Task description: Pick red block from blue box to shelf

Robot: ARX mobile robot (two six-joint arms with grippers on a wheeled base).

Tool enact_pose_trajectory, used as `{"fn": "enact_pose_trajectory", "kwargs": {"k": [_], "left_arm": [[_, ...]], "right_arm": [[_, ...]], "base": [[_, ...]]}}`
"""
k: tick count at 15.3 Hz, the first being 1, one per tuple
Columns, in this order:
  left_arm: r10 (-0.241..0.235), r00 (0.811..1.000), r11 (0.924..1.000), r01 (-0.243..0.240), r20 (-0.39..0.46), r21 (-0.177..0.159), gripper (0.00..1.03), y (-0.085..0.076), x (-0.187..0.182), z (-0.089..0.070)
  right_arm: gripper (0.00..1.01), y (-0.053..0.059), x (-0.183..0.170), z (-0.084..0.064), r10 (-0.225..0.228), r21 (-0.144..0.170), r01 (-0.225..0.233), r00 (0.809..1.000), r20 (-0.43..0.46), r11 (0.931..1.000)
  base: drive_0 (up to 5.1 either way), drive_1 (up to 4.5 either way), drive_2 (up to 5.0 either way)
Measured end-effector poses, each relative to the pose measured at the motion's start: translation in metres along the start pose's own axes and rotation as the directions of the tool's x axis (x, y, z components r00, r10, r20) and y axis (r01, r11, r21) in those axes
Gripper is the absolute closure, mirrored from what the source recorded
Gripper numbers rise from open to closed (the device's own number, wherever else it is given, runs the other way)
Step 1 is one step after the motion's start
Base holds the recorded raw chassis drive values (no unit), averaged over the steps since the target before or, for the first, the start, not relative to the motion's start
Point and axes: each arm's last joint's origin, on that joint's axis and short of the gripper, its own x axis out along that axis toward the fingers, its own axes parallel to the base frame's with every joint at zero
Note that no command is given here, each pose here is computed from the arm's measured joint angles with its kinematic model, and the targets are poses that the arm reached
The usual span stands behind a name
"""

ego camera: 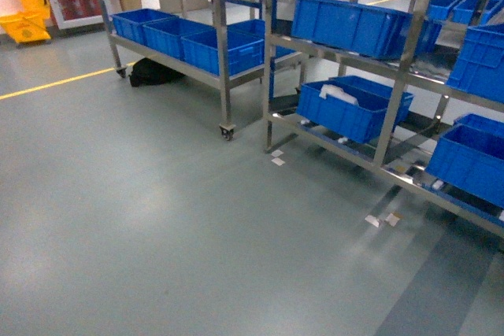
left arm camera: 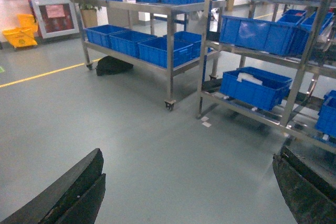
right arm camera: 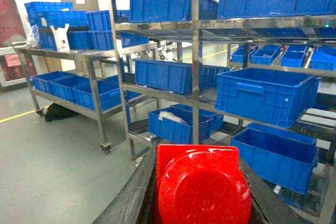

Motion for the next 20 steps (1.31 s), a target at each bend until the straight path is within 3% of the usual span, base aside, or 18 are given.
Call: {"fn": "enact_pose_trajectory", "kwargs": {"k": [20], "left_arm": [[0.0,1.0,1.0,0.0,0.002,0.0,0.05,0.0,0.0,0.0001]], "right_arm": [[0.73,0.0,0.0,0.0,0.0,0.0,0.0,1.0,0.0,1.0]], "base": [[-1.5,-1.51,-1.5]]}}
